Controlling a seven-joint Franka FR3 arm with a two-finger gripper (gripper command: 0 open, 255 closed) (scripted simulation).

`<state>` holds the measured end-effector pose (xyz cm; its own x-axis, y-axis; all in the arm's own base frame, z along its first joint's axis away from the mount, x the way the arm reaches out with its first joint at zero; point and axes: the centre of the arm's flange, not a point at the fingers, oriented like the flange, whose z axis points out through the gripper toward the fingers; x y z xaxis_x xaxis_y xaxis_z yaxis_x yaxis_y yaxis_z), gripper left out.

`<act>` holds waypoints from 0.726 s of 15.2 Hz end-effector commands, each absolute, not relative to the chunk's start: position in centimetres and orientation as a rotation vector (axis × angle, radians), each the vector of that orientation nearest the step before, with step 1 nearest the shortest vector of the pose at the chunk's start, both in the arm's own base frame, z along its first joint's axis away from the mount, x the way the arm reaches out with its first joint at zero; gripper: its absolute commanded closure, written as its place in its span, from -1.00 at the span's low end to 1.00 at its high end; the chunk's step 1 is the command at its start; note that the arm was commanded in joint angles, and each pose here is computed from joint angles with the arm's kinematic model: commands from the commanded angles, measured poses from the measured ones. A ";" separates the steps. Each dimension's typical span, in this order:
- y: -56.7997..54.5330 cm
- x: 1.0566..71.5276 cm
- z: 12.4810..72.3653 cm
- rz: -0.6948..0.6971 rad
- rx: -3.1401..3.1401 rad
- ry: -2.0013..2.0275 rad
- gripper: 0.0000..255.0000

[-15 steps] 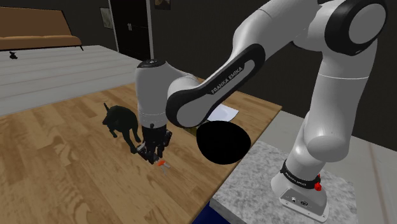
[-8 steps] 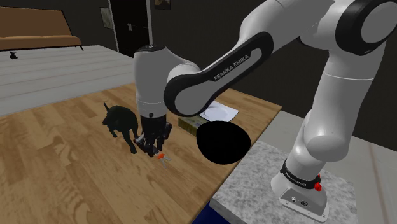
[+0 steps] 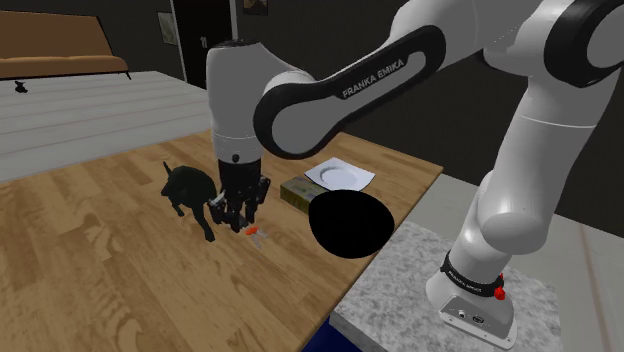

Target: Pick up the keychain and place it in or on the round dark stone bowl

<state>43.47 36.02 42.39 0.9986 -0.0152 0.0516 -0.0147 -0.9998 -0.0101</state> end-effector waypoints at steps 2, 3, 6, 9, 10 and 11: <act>36.1 43.5 44.0 -0.080 -3.131 0.023 1.00; 36.1 43.5 44.5 -0.080 -3.131 0.023 1.00; 36.1 43.5 46.1 -0.080 -3.131 0.023 1.00; 36.1 43.5 47.7 -0.080 -3.131 0.023 1.00; 36.1 43.5 48.2 -0.080 -3.131 0.023 1.00; 36.1 43.5 48.7 -0.080 -3.131 0.023 1.00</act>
